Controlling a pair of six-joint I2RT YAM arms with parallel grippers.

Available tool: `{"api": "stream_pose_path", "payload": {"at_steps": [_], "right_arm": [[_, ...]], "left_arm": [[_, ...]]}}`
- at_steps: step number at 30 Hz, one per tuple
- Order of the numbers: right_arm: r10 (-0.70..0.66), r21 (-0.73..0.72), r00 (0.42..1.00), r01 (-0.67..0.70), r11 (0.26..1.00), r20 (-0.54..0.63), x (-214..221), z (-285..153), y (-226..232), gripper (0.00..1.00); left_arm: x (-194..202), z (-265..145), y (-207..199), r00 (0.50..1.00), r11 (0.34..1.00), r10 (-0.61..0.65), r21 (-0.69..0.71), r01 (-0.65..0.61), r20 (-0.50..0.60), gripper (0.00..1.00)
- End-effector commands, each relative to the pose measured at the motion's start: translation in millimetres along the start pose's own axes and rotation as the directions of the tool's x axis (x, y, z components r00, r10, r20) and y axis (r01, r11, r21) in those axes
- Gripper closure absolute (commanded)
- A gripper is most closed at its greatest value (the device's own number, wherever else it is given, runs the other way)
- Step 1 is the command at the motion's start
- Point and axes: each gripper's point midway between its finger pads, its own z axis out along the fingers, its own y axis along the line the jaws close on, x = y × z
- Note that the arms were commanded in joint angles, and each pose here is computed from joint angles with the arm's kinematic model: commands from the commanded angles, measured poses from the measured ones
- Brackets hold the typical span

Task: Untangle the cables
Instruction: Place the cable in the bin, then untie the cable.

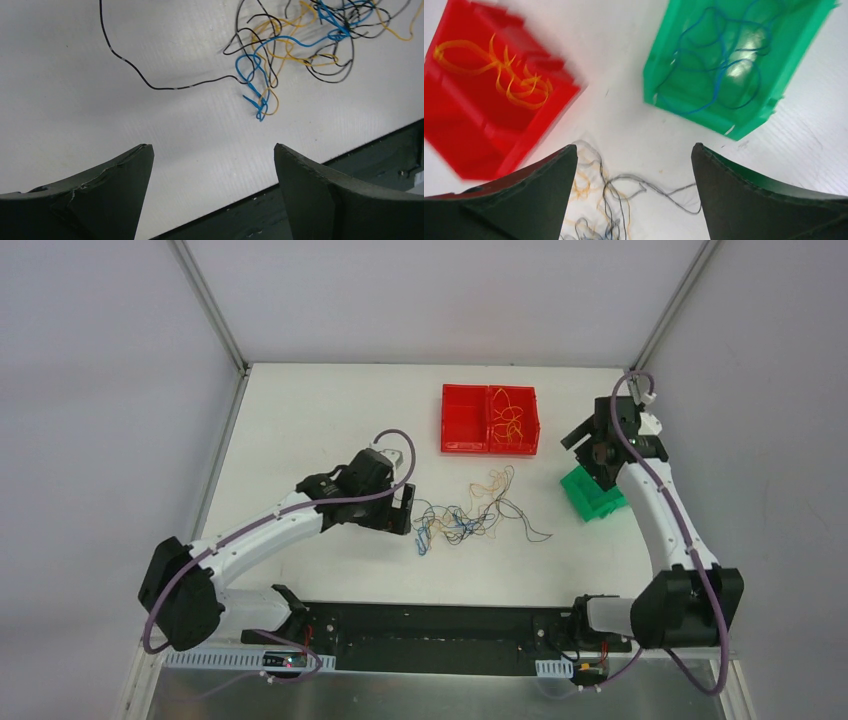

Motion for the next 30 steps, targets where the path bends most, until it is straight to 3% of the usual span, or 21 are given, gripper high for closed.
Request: {"api": "stream_pose_path", "payload": {"at_steps": [1,4,10,13,17,22,30], "right_arm": [[-0.25,-0.359,0.966,0.207,0.91,-0.074,47.5,-43.5,34.8,0.13],[-0.356,-0.572,0.921,0.209,0.793,-0.157,96.8,-72.6,52.8,0.13],[-0.566,-0.679,0.8,0.303,0.669,-0.201,182.1,-98.5,51.7,0.17],[-0.595,-0.634,0.787,0.377,0.675,-0.165,195.9,-87.8,51.4,0.2],[-0.595,-0.587,0.796,0.431,0.685,-0.109,191.9,-72.6,68.8,0.3],[-0.614,-0.525,0.782,0.482,0.701,-0.102,200.1,-49.0,92.7,0.32],[-0.67,-0.399,0.737,0.589,0.703,-0.092,233.7,-10.8,112.2,0.28]], "left_arm": [[-15.3,20.3,11.2,0.997,0.992,-0.078,-0.1,0.08,0.027,0.06],[-23.8,33.8,16.0,0.993,0.984,-0.111,-0.136,0.114,0.03,0.07],[-30.2,54.9,26.2,0.986,0.971,-0.162,-0.17,0.167,0.043,0.19],[-30.6,61.2,28.7,0.979,0.967,-0.193,-0.159,0.201,0.06,0.21],[-32.7,64.2,22.5,0.971,0.968,-0.22,-0.101,0.229,0.095,0.26],[-31.7,69.4,20.9,0.964,0.965,-0.24,-0.075,0.249,0.114,0.34],[-32.5,71.2,30.1,0.958,0.959,-0.244,-0.109,0.261,0.148,0.59]]}}
